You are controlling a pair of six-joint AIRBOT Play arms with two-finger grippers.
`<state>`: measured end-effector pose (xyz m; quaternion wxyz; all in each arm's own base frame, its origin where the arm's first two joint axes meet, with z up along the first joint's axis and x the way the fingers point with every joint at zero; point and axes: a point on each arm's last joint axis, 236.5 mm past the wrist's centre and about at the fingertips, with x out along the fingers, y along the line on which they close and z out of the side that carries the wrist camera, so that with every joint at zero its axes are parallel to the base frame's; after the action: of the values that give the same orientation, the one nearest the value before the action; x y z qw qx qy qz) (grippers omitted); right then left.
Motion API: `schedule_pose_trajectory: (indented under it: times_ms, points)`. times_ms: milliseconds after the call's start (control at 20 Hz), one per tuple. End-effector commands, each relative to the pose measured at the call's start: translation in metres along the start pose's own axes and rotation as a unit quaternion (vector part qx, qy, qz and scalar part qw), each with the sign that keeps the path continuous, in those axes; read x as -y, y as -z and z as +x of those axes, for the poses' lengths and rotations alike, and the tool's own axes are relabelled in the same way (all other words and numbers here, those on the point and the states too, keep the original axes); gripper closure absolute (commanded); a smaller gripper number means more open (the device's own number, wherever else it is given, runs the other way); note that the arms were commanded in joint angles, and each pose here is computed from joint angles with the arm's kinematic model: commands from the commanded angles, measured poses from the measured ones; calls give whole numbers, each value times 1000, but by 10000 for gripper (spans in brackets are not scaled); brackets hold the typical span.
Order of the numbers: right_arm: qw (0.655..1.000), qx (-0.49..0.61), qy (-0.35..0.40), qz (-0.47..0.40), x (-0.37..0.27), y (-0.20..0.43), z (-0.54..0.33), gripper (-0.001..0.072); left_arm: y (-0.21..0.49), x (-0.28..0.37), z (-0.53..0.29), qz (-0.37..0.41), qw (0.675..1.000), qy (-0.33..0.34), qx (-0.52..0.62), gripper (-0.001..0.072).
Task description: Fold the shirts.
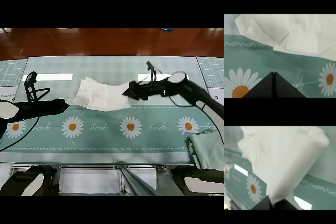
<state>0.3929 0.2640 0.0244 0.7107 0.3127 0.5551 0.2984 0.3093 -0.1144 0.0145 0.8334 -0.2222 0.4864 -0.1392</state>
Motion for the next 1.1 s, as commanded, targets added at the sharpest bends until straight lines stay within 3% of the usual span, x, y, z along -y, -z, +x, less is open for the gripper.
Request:
schedule_pose_trajectory:
  times_ms: [0,200,450,800,1050]
  points:
    - [995,24,55,-76,-47,-43,-49,694,-1,0,0,1,1000,0,2,686]
    - [987,91,80,-108,-95,-87,-131,694,-1,0,0,0,1000,0,3,685]
    - [975,185,92,-86,-112,-102,-251,695,3,-1,0,11,1000,-1,-5,685]
    - [942,274,194,6,-52,-49,-401,696,4,-1,1,19,1000,-1,-6,685]
    - [923,272,250,111,13,12,-444,697,-1,-1,1,19,1000,-2,4,685]
